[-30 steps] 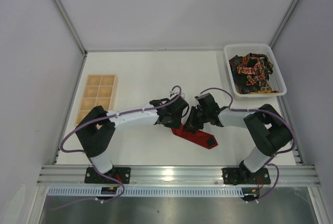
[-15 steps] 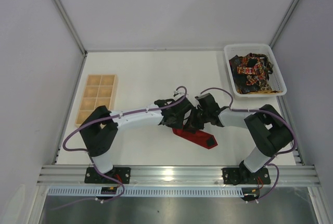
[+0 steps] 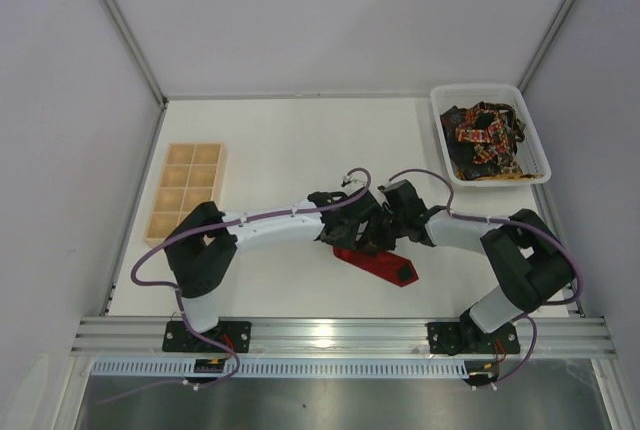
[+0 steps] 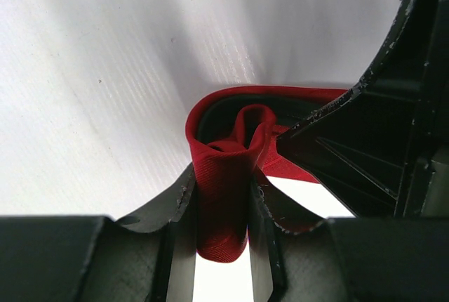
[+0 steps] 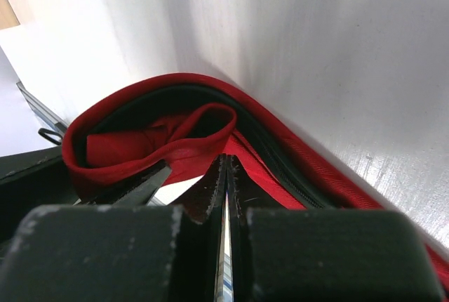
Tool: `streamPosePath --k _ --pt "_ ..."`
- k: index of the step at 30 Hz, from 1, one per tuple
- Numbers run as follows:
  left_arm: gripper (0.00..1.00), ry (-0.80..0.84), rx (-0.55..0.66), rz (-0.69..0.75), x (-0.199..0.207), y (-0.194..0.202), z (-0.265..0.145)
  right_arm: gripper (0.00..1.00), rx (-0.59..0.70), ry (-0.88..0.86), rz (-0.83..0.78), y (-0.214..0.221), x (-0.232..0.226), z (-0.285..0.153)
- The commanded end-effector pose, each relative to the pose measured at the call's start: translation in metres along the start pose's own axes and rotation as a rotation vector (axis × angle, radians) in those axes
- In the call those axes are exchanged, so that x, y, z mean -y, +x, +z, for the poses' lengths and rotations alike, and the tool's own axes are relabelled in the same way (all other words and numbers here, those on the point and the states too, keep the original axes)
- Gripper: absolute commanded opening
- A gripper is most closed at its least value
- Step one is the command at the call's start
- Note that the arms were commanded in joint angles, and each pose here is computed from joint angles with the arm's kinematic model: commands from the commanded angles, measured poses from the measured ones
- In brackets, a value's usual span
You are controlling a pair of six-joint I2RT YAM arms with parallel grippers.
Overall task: Roll the ties
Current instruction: Roll the tie
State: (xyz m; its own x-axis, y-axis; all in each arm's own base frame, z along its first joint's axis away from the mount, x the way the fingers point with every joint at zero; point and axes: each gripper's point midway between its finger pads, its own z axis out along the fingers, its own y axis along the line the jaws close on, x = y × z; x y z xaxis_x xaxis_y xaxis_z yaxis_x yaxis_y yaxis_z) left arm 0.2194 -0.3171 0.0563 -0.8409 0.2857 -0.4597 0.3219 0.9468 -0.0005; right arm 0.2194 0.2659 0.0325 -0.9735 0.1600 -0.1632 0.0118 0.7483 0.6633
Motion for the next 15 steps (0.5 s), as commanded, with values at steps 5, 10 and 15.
streamPosePath --k 5,10,15 --pt "0.01 -0.011 0.026 0.023 0.008 -0.009 -0.006 0.03 0.022 -0.017 -0.006 -0.003 -0.002 0.000" --pt "0.00 -0.007 0.033 0.025 0.011 -0.011 -0.010 0.03 0.025 -0.041 0.001 -0.005 -0.005 0.005" --pt "0.00 0.005 0.030 0.034 0.019 -0.009 -0.010 0.03 0.018 -0.054 0.010 -0.004 -0.005 0.008"
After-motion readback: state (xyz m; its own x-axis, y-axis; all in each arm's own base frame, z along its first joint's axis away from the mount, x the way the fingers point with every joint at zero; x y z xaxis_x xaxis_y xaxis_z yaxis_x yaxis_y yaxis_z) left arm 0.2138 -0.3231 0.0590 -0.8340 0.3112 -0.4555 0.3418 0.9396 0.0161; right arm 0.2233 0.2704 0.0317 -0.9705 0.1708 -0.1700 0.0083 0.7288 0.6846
